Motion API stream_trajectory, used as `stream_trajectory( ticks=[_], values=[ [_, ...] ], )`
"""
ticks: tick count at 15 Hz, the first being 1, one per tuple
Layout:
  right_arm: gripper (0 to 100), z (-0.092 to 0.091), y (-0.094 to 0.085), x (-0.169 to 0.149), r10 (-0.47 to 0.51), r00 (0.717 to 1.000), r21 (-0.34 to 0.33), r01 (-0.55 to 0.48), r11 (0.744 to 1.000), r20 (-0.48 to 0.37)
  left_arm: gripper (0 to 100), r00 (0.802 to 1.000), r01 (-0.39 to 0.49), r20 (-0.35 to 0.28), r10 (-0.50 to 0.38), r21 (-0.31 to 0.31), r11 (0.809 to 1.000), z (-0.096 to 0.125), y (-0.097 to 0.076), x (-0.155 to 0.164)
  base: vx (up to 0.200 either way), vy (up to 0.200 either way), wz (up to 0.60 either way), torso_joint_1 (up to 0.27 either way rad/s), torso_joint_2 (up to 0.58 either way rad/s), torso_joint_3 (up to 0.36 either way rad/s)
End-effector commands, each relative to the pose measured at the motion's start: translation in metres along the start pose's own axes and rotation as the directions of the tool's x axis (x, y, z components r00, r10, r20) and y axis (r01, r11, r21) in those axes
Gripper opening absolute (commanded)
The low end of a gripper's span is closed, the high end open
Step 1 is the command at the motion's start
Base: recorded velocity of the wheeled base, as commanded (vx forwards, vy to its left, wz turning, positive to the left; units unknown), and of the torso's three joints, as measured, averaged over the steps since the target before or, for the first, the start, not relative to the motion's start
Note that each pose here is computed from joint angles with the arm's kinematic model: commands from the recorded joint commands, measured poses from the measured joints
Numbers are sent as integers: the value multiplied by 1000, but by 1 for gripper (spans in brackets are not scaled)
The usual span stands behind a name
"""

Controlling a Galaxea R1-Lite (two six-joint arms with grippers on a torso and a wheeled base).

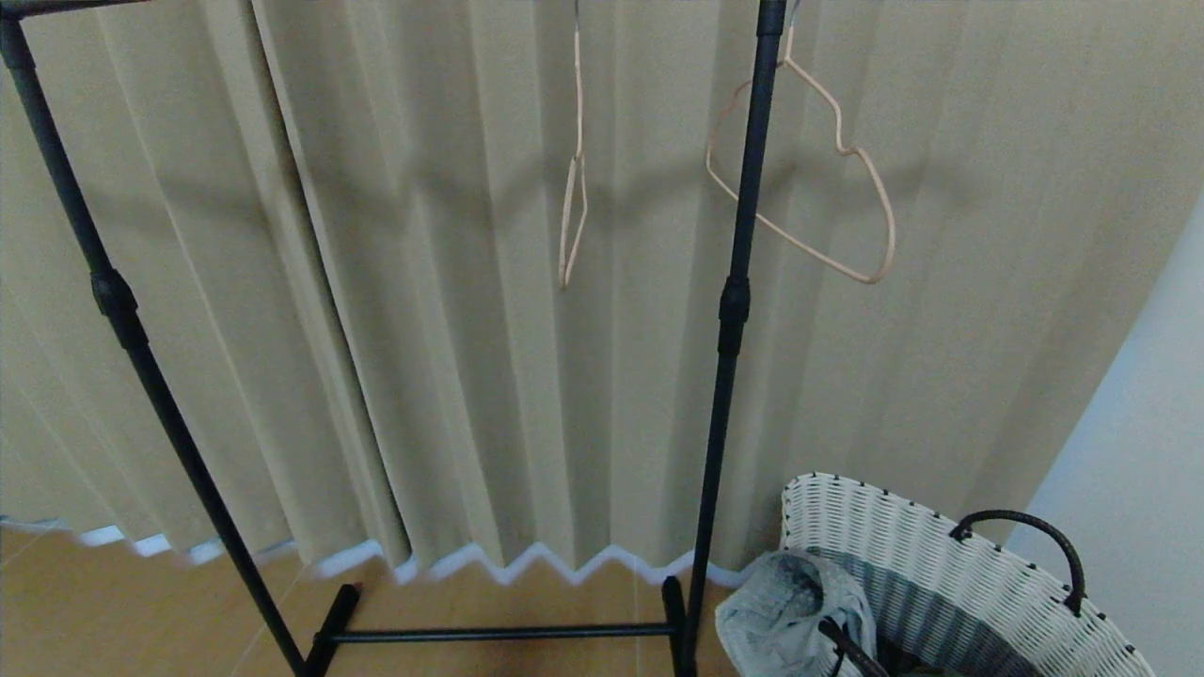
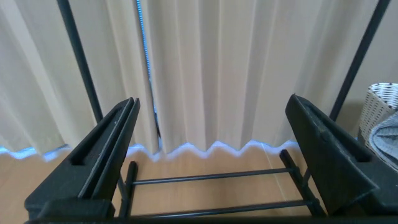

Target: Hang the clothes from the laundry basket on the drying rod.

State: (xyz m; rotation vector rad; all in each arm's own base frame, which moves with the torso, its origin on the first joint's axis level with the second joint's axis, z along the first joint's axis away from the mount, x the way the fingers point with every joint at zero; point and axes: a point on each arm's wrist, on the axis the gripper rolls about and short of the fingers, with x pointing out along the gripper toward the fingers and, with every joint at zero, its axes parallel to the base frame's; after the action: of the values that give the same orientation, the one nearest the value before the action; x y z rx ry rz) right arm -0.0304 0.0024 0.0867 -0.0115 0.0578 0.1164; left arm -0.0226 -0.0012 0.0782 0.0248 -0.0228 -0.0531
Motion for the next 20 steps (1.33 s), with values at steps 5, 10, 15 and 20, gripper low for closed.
stream_trajectory(
  ticks=[5, 10, 15, 20],
  values=[
    [100, 35, -4, 43, 79, 913, -114, -135, 984, -401, 100, 1000, 0, 1, 0, 0, 1000, 0, 0, 0, 0, 0, 0, 0, 0, 0],
    [100, 28, -6, 113, 92, 726, -183, -290, 939, -682, 100, 1000, -1, 1, 1, 0, 1000, 0, 0, 0, 0, 0, 0, 0, 0, 0],
    [100, 13, 8, 140, 172, 595, -128, -427, 895, -785, 100, 1000, 0, 1, 0, 0, 1000, 0, 0, 0, 0, 0, 0, 0, 0, 0],
    [100, -1, 28, 163, 215, 514, -51, -454, 889, -830, 100, 1000, 0, 1, 0, 0, 1000, 0, 0, 0, 0, 0, 0, 0, 0, 0]
  ],
)
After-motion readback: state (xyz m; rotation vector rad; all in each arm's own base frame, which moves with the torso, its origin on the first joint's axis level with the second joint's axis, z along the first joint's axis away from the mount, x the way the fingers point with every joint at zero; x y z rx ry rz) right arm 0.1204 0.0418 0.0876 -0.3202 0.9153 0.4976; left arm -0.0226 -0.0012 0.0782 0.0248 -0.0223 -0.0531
